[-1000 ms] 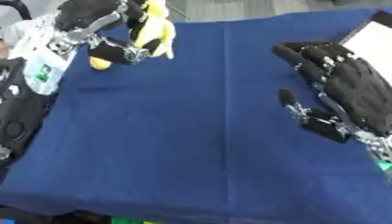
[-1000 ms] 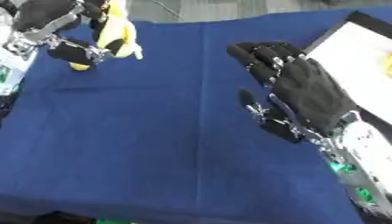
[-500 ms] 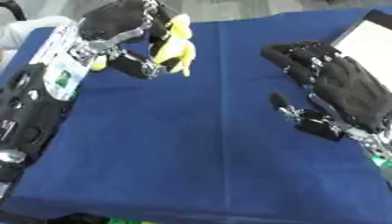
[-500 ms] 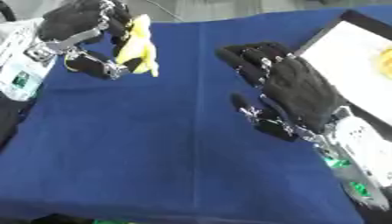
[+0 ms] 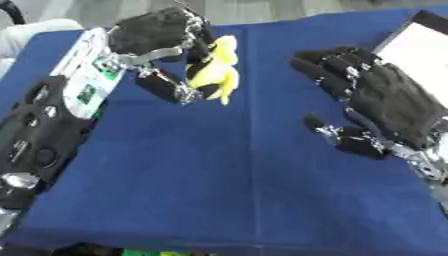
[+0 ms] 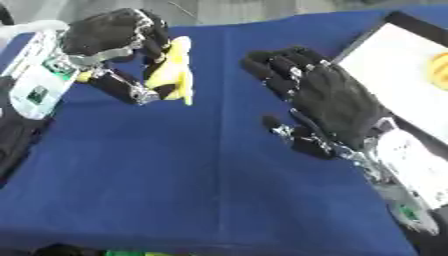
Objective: Pick up the objects with one hand, pass them to the other hand, and then place them into the box on the other side of the table.
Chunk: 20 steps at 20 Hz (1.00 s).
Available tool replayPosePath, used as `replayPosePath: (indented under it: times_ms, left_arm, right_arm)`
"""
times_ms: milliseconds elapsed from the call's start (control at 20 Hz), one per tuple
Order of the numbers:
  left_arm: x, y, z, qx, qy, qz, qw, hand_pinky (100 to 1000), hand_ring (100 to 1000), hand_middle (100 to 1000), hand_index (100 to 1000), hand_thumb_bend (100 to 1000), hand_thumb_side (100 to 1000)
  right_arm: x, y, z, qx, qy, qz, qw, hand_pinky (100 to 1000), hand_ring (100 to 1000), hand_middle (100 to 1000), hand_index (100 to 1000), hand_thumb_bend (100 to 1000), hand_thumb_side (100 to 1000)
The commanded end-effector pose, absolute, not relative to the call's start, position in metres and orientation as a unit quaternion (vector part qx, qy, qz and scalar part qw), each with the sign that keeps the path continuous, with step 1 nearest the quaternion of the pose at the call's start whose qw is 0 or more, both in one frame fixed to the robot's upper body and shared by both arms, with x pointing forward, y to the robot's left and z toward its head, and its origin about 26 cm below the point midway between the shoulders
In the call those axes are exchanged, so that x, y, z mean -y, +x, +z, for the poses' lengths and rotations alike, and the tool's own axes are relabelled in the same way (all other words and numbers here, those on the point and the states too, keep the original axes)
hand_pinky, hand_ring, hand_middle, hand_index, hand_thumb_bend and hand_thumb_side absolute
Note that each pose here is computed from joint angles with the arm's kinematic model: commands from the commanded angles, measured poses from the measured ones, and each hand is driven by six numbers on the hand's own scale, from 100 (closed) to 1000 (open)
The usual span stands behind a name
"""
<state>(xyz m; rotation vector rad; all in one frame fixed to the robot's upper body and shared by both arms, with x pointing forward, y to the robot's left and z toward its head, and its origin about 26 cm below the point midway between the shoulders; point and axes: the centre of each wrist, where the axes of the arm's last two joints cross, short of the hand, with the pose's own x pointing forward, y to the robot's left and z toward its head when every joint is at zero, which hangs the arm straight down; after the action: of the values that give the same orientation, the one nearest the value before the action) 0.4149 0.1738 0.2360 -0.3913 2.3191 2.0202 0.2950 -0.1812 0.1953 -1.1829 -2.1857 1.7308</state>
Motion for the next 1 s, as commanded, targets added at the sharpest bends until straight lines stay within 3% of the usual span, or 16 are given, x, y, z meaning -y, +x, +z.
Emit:
replayPosePath:
  times_ms: [50,1000]
  left_arm:
    - [-0.165,0.411,0.249,-0.744,-0.116,0.657,0.044,535,277,213,275,100,250]
    - [-0.110,0.400,0.254,-0.734,-0.017,0.675,0.073,525,270,208,265,100,248]
  right_arm:
    - [0.181,0.293,0.206,0.718,-0.401,0.568,0.031,850,845,910,1000,369,128]
    - [0.175,0.292,0.208,0.725,-0.395,0.564,0.011,850,835,902,1000,382,122]
